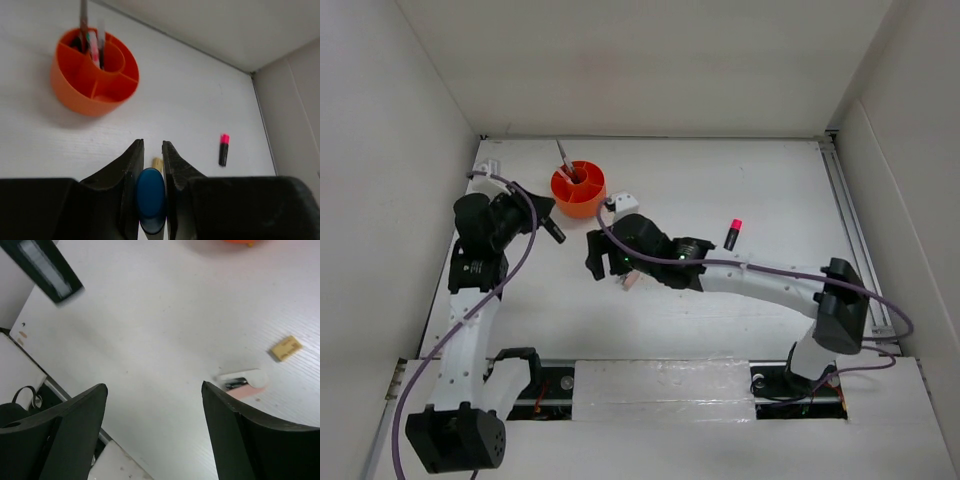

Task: Sort the stationery into containers
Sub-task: Place the pen in the storage box.

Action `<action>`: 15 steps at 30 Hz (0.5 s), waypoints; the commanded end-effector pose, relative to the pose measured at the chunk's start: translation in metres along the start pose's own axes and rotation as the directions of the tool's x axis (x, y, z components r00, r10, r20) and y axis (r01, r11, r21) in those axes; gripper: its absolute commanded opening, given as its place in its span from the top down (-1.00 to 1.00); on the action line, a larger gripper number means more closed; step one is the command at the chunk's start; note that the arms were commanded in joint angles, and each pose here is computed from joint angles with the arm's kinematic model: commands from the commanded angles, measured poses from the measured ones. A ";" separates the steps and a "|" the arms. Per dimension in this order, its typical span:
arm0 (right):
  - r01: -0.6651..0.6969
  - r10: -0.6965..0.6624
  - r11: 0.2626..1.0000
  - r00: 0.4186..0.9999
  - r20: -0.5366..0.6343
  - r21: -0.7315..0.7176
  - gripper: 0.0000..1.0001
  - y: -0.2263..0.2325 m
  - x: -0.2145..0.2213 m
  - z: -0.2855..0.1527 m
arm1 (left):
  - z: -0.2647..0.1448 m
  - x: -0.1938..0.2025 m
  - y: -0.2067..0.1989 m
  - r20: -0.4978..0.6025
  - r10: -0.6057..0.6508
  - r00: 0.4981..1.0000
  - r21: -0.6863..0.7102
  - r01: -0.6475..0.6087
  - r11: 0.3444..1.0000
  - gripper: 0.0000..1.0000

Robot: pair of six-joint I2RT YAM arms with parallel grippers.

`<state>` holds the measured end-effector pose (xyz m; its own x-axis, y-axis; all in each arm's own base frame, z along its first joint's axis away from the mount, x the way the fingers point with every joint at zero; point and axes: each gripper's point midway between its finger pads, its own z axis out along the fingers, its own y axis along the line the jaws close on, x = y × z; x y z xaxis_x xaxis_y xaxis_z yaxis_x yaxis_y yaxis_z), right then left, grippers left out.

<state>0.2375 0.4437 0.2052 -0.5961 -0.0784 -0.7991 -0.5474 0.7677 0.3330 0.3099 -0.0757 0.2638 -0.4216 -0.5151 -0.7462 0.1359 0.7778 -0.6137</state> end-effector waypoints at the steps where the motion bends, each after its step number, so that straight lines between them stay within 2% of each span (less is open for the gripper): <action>1: -0.015 0.012 1.000 0.992 0.123 0.024 -0.65 -0.021 -0.032 -0.037 | -0.001 -0.079 0.003 0.286 0.077 0.955 -0.122 -0.044 0.992 1.00; 3: -0.020 0.018 1.000 0.987 0.157 0.015 -0.65 -0.029 -0.040 -0.060 | 0.009 -0.098 0.026 0.373 0.046 0.927 -0.214 0.037 0.976 1.00; 8: -0.011 0.010 1.000 0.985 0.174 0.005 -0.65 -0.053 -0.029 -0.099 | 0.033 -0.127 0.058 0.514 -0.011 0.858 -0.277 0.177 0.945 1.00; 9: -0.012 0.012 1.000 0.979 0.205 -0.002 -0.65 -0.057 -0.038 -0.115 | 0.045 -0.125 0.069 0.503 -0.010 0.864 -0.302 0.187 0.935 1.00; 10: -0.010 0.010 1.000 0.980 0.199 0.001 -0.65 -0.060 -0.035 -0.122 | 0.046 -0.136 0.070 0.539 0.009 0.842 -0.307 0.187 0.933 1.00; 12: -0.002 0.002 1.000 0.978 0.208 -0.002 -0.68 -0.065 -0.032 -0.134 | 0.057 -0.139 0.078 0.548 0.030 0.836 -0.317 0.175 0.932 1.00; 13: -0.008 0.011 1.000 0.973 0.232 -0.016 -0.68 -0.066 -0.036 -0.149 | 0.058 -0.153 0.074 0.582 0.037 0.812 -0.308 0.178 0.935 1.00; 15: -0.001 0.006 1.000 0.970 0.243 -0.020 -0.70 -0.069 -0.035 -0.159 | 0.066 -0.154 0.080 0.582 0.052 0.811 -0.321 0.171 0.931 1.00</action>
<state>0.2060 0.3071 0.2802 -0.4716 0.0762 -0.8785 -0.5496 0.7537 0.3604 0.4285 0.0263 0.2399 -0.0458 -0.6145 -0.7876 -0.3073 0.7589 -0.5742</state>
